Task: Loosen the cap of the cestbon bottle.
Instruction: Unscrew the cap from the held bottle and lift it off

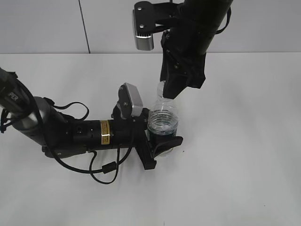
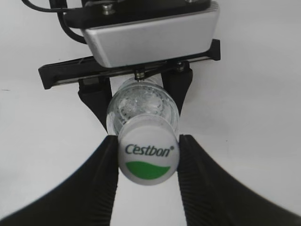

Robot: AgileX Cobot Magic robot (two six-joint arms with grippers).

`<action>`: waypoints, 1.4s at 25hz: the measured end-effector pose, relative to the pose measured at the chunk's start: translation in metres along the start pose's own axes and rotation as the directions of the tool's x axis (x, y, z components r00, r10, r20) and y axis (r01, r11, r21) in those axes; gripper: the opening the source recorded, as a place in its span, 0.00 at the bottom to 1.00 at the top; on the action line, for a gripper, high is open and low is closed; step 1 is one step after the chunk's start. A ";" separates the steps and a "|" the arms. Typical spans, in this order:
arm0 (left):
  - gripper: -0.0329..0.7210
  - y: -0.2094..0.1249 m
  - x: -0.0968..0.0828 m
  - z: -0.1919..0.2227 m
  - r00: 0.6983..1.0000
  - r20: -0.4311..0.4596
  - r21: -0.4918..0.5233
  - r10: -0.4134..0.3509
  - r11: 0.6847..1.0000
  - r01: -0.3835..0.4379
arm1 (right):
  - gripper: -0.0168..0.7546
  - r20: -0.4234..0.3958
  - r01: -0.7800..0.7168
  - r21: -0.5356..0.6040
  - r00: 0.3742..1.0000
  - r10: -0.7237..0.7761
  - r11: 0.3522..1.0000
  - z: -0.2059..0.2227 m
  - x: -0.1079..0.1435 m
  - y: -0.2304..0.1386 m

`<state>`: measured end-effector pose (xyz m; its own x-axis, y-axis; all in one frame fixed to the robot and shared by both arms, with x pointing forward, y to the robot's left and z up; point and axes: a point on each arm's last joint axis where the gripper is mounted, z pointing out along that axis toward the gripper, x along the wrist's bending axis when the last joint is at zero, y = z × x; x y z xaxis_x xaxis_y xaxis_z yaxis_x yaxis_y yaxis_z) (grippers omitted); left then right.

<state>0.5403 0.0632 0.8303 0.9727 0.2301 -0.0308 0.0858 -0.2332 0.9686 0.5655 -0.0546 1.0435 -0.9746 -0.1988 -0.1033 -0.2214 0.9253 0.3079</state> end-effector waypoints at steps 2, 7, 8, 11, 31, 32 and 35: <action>0.58 0.000 0.000 0.000 1.000 0.000 0.000 0.000 1.000 0.000 | 0.41 0.001 0.000 0.000 1.000 0.000 1.000 0.000 0.000 0.000; 0.58 0.000 0.000 0.000 1.000 -0.001 0.000 0.000 1.000 0.000 | 0.41 0.001 -0.015 0.000 1.000 0.015 1.000 0.000 0.000 0.000; 0.58 0.000 0.000 0.000 1.000 -0.001 0.000 0.000 1.000 0.000 | 0.42 0.001 -0.016 0.000 1.000 0.016 1.000 0.000 0.000 0.000; 0.58 0.000 0.000 0.000 1.000 -0.001 0.000 0.000 1.000 0.000 | 0.47 -0.002 -0.019 0.002 1.000 0.019 1.000 0.001 0.000 0.000; 0.58 0.000 0.000 0.000 1.000 -0.001 0.001 0.000 1.000 0.000 | 0.68 0.031 -0.386 -0.039 0.921 0.388 0.922 -0.021 0.003 0.005; 0.58 0.000 0.000 0.000 1.000 -0.001 0.001 0.000 1.000 0.000 | 0.68 0.037 -0.440 -0.041 0.897 0.441 0.897 -0.023 0.003 0.005; 0.58 0.000 0.000 0.000 1.000 -0.002 0.000 -0.001 1.000 0.001 | 0.68 0.041 -0.615 -0.052 0.786 0.617 0.787 -0.028 0.004 0.005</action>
<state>0.5404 0.0632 0.8303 0.9722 0.2320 -0.0311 0.0867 -0.2334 0.9685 0.5591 -0.0599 1.0714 -0.9010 0.4280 0.0705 0.4237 0.8334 0.3548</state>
